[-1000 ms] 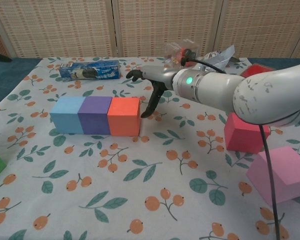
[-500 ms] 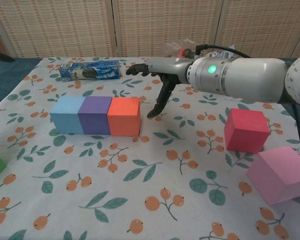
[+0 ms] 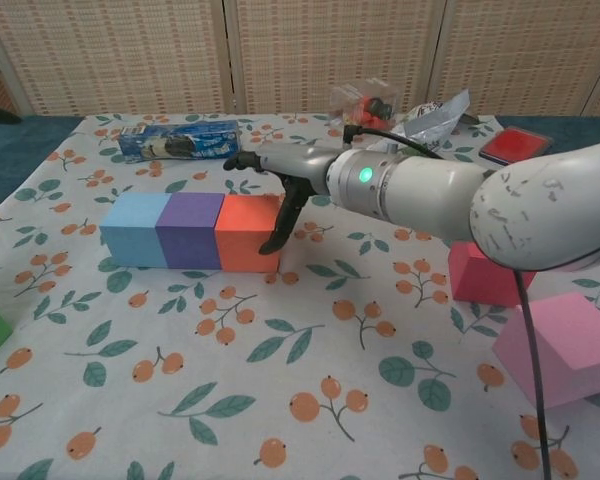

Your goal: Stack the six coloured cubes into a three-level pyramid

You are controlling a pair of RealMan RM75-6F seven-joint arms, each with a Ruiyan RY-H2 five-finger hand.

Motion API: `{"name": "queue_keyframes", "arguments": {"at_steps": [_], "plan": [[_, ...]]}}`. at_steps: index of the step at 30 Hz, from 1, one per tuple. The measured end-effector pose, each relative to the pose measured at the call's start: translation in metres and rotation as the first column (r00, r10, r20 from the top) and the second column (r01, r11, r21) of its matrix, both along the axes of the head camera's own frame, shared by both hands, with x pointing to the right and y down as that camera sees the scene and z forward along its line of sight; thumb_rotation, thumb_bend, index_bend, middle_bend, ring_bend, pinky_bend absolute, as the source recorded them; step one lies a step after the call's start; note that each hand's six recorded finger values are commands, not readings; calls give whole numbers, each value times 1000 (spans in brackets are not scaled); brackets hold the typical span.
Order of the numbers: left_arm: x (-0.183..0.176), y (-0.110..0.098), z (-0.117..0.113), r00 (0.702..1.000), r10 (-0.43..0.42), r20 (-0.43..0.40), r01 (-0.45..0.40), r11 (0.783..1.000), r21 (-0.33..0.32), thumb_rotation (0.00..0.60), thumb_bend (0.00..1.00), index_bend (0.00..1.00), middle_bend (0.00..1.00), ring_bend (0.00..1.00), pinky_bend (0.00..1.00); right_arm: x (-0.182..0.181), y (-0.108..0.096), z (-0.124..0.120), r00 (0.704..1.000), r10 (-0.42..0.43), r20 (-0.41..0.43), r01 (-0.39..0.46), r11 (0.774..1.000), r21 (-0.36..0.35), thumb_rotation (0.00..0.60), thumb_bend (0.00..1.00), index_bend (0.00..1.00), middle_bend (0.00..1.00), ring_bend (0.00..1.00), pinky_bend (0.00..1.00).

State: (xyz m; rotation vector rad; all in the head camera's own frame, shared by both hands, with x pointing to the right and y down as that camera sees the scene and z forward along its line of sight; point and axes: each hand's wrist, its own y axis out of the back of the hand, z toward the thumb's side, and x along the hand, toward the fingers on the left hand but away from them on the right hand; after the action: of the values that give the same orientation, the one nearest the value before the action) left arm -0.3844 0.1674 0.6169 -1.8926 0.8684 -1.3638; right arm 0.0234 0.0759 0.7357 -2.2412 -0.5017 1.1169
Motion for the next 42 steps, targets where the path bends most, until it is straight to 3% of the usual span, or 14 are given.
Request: {"name": "queue_keyframes", "arguments": {"at_steps": [42], "plan": [[-3, -1, 1, 1000, -7, -14, 7, 1000, -7, 600, 329, 71, 17, 0, 51, -17, -5, 18, 997, -49, -58, 52, 997, 56, 600, 0, 0, 0, 0, 0]]}}
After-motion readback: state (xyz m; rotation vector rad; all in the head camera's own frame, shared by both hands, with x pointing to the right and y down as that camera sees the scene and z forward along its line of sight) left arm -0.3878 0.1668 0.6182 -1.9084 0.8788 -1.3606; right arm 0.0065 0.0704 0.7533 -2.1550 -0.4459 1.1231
